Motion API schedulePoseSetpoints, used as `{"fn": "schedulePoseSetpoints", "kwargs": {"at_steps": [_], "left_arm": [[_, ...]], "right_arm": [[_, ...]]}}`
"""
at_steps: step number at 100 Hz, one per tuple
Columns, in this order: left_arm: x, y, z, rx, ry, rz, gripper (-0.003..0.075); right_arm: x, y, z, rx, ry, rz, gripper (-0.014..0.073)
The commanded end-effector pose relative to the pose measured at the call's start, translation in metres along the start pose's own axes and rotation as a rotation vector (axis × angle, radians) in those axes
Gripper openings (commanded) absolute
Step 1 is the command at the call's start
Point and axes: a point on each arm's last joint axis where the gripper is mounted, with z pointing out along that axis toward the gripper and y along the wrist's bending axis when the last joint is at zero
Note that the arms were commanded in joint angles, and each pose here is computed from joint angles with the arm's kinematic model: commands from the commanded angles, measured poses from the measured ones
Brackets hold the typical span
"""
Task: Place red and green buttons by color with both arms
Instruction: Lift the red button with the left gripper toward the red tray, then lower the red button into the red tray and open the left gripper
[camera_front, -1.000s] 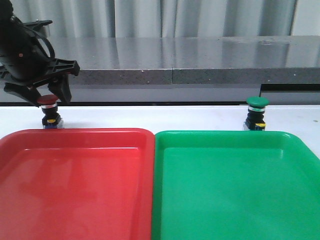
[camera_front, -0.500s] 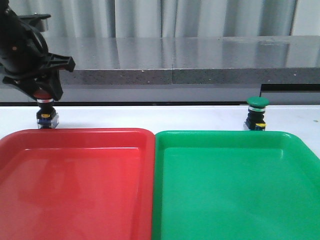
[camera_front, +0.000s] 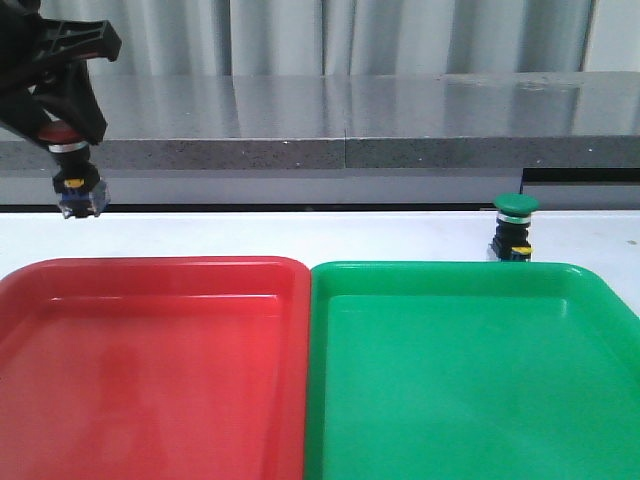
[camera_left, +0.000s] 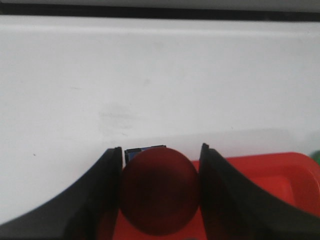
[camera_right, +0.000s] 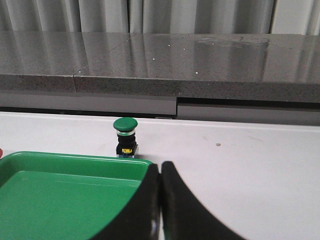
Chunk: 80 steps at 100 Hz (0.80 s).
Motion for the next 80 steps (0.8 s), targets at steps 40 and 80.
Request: {"fn": "schedulePoseSetpoints", "kwargs": {"at_steps": [40,80], "left_arm": [[0.048,-0.035,-0.007,0.121,-0.076,-0.03,0.0122],[0.055,-0.035,0.004,0.112,-0.043,-0.028,0.0122]], "right_arm": [[-0.013,0.001,-0.001,-0.006,-0.105,0.0,-0.0066],[-0.013,0.001,-0.001,-0.006,-0.105,0.0,-0.0066]]}}
